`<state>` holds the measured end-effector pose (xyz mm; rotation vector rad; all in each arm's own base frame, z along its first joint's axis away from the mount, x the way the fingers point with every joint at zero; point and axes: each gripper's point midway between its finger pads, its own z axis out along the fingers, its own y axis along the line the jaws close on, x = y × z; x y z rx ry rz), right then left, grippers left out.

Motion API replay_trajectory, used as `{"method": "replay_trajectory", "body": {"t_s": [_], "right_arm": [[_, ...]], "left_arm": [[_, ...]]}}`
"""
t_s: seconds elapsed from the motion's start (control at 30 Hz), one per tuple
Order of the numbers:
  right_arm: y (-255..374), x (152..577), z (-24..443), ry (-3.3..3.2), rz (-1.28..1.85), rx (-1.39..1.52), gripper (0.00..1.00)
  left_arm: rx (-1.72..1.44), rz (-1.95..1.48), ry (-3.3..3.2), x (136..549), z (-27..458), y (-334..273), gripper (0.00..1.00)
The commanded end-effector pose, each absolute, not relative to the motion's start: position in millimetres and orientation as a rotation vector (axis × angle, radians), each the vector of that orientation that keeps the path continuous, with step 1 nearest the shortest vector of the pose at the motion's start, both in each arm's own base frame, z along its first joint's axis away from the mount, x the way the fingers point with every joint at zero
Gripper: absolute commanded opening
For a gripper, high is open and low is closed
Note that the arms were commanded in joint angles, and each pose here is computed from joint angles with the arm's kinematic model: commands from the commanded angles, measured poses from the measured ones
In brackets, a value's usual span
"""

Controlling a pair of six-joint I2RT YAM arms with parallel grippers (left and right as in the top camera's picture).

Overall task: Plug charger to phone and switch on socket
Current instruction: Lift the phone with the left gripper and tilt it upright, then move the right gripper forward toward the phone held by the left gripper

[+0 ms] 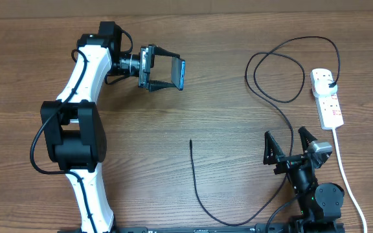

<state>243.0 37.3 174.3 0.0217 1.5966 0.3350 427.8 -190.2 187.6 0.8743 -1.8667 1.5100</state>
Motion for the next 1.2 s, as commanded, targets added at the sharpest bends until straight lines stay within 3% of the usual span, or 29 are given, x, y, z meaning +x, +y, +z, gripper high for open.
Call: {"method": "replay_trajectory", "body": {"t_s": [0.0, 1.17], "right_arm": [[37, 243, 172, 1.593, 0.326, 0.019, 1.0], [37, 243, 172, 1.593, 0.326, 0.019, 1.0]], "left_arm": [[0.794, 1.603, -1.896, 427, 219, -190, 0.04], [1.193, 0.776, -2.353, 398, 113, -130, 0.04]]}}
